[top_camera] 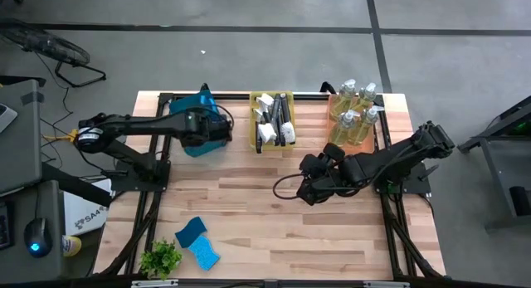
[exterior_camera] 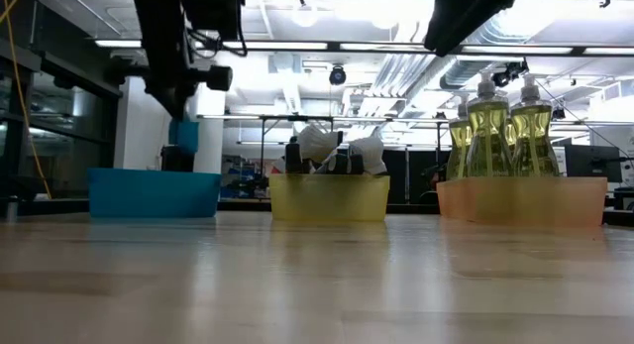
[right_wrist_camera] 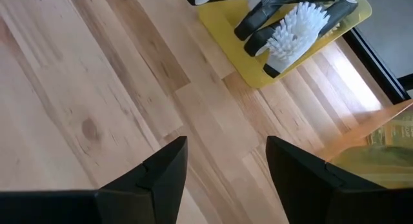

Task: Pick & Place Kitchen Sink Supplies
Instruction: Put the blue dishwashing sponge into the blue bin

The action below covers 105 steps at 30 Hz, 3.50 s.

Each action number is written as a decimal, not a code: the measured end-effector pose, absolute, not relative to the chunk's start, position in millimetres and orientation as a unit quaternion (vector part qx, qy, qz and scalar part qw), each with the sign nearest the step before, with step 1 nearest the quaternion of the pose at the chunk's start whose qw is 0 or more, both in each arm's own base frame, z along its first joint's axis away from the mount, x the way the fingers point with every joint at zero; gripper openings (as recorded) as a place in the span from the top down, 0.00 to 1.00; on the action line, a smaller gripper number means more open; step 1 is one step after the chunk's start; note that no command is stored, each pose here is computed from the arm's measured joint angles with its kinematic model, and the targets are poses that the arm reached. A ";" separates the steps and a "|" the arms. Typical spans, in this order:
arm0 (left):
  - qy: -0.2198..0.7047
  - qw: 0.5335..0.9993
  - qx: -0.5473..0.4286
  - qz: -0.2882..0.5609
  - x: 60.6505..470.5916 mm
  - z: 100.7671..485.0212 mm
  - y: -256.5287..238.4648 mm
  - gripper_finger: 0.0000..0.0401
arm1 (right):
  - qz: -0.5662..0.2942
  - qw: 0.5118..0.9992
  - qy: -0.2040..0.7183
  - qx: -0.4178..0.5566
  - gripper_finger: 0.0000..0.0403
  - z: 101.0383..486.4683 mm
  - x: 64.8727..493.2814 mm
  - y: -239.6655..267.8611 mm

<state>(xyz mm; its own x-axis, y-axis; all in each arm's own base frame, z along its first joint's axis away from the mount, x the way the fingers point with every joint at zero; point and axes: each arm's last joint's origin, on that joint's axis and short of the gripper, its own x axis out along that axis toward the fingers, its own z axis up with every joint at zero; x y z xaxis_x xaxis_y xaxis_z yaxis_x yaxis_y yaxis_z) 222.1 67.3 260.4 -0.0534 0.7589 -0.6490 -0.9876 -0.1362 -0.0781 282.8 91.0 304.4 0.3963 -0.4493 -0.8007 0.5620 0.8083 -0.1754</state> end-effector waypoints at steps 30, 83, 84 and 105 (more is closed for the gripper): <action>0.116 0.535 -0.368 0.751 216.8 178.6 104.5 0.98 | -0.306 0.827 0.466 0.072 0.49 303.7 281.1 90.8; 0.158 0.540 -0.354 0.747 230.1 155.1 108.5 0.47 | -0.307 0.819 0.477 0.090 0.49 302.5 279.4 91.1; 0.156 0.542 -0.355 0.746 229.5 157.4 108.3 0.46 | -0.307 0.818 0.477 0.090 0.49 302.5 279.3 91.1; 0.123 0.679 -0.387 0.611 187.2 256.2 87.6 0.43 | -0.304 0.819 0.478 0.086 0.49 302.5 279.3 91.4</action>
